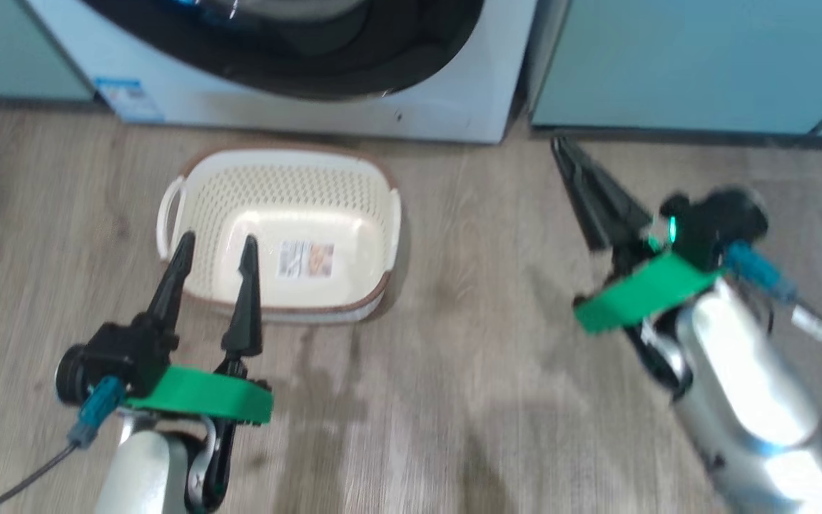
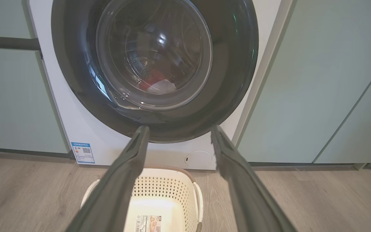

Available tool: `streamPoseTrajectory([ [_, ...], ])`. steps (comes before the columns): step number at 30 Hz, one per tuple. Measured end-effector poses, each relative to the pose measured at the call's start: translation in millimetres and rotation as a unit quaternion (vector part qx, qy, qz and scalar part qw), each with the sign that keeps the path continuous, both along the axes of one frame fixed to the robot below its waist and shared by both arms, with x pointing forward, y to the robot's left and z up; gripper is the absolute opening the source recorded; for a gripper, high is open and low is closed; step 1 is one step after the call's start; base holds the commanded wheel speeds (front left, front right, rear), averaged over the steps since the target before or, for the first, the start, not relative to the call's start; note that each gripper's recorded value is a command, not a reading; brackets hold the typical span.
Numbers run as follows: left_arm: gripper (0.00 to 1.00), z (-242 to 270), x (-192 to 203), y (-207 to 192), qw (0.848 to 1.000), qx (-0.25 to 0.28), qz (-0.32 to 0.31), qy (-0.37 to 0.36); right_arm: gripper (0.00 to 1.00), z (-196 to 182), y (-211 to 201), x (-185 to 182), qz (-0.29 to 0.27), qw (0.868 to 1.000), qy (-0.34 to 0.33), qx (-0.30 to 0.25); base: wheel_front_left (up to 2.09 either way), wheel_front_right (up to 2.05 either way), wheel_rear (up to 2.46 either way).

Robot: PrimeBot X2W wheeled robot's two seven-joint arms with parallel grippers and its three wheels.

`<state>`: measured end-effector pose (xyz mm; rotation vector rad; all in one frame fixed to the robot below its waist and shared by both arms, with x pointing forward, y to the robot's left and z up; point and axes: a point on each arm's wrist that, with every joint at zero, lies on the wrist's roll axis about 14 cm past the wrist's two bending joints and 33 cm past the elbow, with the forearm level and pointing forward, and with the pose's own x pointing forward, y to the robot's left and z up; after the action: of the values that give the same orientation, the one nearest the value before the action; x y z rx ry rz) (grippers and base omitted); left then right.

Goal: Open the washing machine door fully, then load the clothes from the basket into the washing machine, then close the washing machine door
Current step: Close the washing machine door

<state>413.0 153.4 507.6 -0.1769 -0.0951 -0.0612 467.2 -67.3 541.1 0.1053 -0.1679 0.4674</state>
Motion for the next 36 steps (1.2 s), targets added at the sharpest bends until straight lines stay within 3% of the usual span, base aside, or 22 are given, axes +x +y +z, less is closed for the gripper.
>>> streamPoseTrajectory([
  [8, 1.0, -12.1, 12.6, 16.8, 1.0, -0.003, 0.026, 0.015, 0.0, 1.0, 46.3, 69.9, 0.08, 0.996, -0.012, -0.024, 0.0, 0.0, 0.0],
  [19, 1.0, -37.0, 17.8, 35.7, 0.997, 0.006, 0.057, 0.049, 0.0, -18.4, 79.7, 142.6, 0.112, 0.993, 0.004, -0.045, 0.0, 0.0, 0.0],
  [30, 1.0, -54.6, 21.9, 38.2, 0.995, 0.007, 0.062, 0.072, 0.0, -47.7, 70.4, 195.6, 0.068, 0.995, 0.057, -0.038, 0.0, 0.0, 0.0],
  [36, 1.0, -60.9, 21.9, 39.4, 0.995, 0.009, 0.064, 0.081, 0.0, -54.5, 64.9, 212.3, 0.037, 0.995, 0.091, 0.003, 0.0, 0.0, 0.0],
])
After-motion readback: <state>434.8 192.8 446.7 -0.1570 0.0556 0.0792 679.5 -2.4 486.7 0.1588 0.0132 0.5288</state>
